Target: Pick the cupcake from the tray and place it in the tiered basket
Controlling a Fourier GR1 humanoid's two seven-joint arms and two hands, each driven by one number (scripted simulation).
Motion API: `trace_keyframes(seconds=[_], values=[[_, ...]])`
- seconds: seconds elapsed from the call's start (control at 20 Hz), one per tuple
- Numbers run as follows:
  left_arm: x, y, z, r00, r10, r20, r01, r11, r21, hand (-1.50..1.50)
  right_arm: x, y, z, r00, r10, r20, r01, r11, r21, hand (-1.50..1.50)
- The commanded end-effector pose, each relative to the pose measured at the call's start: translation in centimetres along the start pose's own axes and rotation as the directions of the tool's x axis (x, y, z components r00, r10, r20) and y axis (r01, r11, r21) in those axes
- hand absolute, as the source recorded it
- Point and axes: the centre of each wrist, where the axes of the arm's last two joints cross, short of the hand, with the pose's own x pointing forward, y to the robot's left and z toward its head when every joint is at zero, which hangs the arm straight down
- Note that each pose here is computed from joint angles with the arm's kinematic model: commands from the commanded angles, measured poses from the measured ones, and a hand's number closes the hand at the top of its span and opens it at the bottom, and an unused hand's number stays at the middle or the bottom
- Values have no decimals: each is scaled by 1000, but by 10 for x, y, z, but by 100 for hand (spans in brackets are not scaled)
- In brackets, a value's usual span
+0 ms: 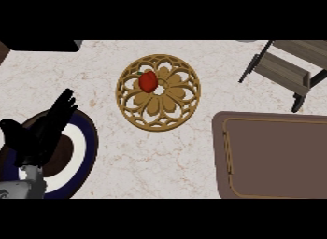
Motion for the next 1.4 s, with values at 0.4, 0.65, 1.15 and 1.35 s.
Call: trace_keyframes(seconds=[0.4, 0.65, 1.15, 1.35], values=[[1, -14, 3, 1000, 6, -1, -6, 1000, 4, 0, 11, 18, -15, 991, -136, -7, 136, 989, -56, -150], [0, 4, 0, 1000, 7, 2, -7, 1000, 3, 0, 9, -5, -18, 940, -339, -48, 332, 937, -110, -150], [5, -2, -1, 1000, 13, -15, -13, 1000, 8, 0, -32, -93, -10, 769, -638, -43, 586, 729, -355, -150], [6, 14, -3, 1000, -2, -8, 3, 1000, 17, 0, -51, -127, 0, 765, -644, -20, 566, 688, -454, -150]])
